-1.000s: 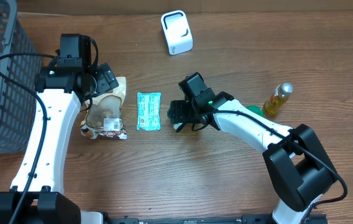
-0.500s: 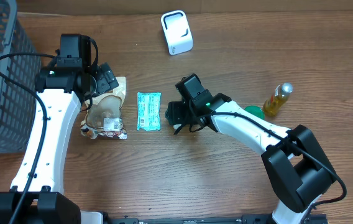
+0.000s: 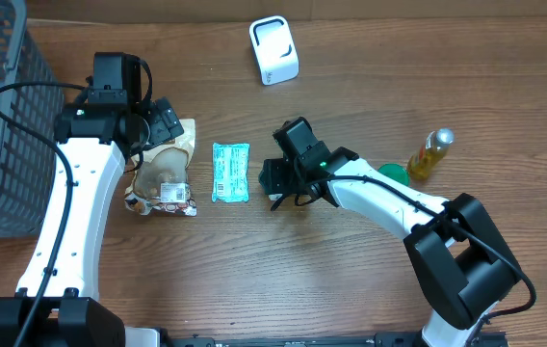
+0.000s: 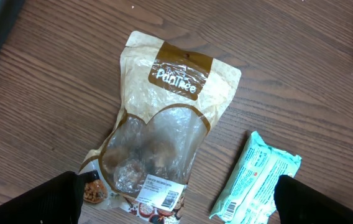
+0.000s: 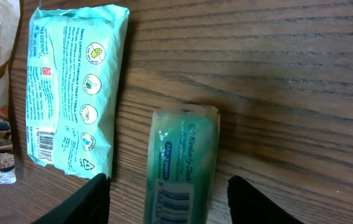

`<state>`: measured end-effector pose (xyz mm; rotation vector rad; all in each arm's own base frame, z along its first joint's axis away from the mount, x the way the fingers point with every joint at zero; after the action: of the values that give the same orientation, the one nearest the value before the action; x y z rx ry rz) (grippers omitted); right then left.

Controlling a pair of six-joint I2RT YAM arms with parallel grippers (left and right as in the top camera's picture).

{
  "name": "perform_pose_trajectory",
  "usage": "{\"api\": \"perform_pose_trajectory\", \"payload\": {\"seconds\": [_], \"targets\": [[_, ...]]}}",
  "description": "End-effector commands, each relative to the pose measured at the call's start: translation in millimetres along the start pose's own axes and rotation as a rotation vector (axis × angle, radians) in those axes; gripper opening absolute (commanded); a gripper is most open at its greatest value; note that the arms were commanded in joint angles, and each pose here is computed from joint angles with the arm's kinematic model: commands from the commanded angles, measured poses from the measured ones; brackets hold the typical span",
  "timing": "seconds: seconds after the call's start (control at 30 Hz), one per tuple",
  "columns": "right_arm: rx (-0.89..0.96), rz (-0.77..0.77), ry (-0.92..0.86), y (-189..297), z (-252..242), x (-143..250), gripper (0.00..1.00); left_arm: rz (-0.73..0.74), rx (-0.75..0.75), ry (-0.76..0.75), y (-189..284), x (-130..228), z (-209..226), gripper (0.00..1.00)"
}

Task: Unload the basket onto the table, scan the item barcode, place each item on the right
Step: 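Lower and close the right gripper on the small green pack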

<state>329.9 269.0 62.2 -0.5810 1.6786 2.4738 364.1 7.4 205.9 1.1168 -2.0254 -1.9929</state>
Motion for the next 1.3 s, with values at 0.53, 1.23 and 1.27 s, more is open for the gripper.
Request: {"api": "perform_pose_trajectory", "payload": {"seconds": [0.53, 1.23, 1.27], "targets": [[0.014, -0.006, 0.001, -1.2, -1.5, 1.4, 0.42, -0.005, 0.003, -0.003, 1.2, -2.9, -0.5, 1.00], [0.014, -0.011, -0.001, -3.5, -3.9, 3.2, 0.33, -0.005, 0.003, -0.003, 1.2, -2.9, -0.5, 1.00], [0.019, -0.013, 0.000, -3.5, -4.6, 2.9, 0.33, -0.005, 0.003, -0.003, 1.2, -2.9, -0.5, 1.00]]}}
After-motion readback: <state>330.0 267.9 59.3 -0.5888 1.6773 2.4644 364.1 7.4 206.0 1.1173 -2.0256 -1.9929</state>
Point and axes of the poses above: each gripper's point midway between its finger pads, its own y axis back along the fingers, its own z axis along the line the jaws close on, x = y × z, the point moved 3 cm from there along y, back along the fingers, and after that the axes turned 6 degrees about y, right-handed, at the moved point
